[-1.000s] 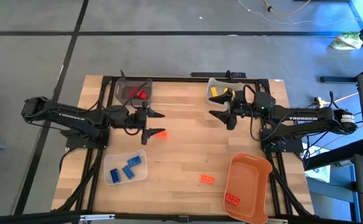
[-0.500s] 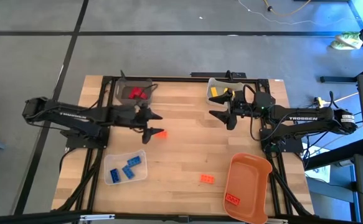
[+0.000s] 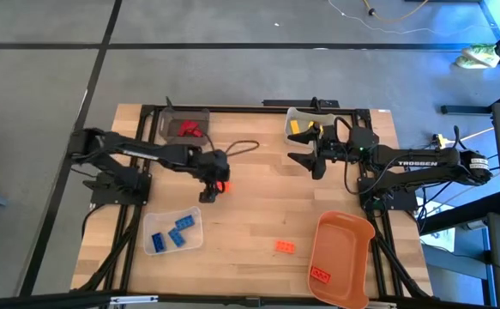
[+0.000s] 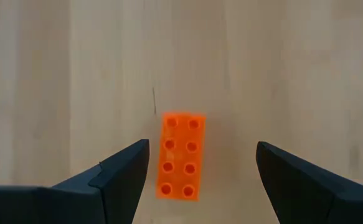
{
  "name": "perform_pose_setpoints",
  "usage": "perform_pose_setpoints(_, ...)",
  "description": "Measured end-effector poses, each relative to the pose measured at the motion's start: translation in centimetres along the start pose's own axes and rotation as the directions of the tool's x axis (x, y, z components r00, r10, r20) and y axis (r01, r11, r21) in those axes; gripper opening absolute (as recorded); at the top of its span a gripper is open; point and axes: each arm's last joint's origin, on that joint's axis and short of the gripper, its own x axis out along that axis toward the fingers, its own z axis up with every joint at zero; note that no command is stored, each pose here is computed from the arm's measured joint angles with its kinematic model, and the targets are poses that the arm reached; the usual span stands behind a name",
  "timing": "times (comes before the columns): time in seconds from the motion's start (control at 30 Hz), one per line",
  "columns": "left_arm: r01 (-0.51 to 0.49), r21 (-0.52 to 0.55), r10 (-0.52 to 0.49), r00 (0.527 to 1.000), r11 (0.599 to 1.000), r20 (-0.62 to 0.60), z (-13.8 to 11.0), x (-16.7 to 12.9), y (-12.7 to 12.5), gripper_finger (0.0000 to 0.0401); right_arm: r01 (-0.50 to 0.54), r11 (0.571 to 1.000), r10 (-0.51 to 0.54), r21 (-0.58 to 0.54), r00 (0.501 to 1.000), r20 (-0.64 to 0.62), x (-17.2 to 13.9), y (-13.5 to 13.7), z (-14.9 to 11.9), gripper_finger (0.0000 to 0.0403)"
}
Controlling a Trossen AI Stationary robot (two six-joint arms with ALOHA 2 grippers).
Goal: Sort & place blocks by color
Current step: Put the top orange game piece into the orange bin
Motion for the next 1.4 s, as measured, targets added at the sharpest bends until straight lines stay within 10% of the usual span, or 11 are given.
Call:
perform_pose_setpoints(0.57, -0.067, 0.061, 0.080, 0.971, 0.996, -0.227, -1.8, 5.3, -0.5, 0.0278, 0.004, 1.000, -0.004, -0.001, 1.000, -0.013, 0.0, 0.0, -0.1, 0.0335)
perform_pose_setpoints(0.9, -0.049, 0.037, 0.056, 0.976, 0.998, -0.209, -1.7, 5.0, -0.6, 0.0126, 0.005, 0.999, -0.004, 0.049, 1.000, -0.014, 0.0, 0.0, -0.1, 0.0335)
perform_pose_setpoints(1.13, -0.085, -0.037, 0.083, 0.996, 0.996, -0.031, -0.1, 1.2, -0.6, 0.0126, 0.015, 0.987, -0.008, 0.160, 0.999, -0.040, 0.2, -0.1, -0.5, 0.0335)
perform_pose_setpoints(1.23, -0.134, -0.088, 0.142, 0.985, 0.987, 0.096, 0.9, -1.0, -0.4, 0.0126, 0.075, 0.910, -0.040, 0.408, 0.995, -0.093, 0.9, -0.4, -1.6, 0.0335)
perform_pose_setpoints(1.4, -0.212, -0.116, 0.231, 0.956, 0.970, 0.183, 1.4, -3.1, -0.2, 0.0126, 0.276, 0.583, -0.080, 0.764, 0.955, -0.285, 2.7, -1.4, -5.3, 0.0335)
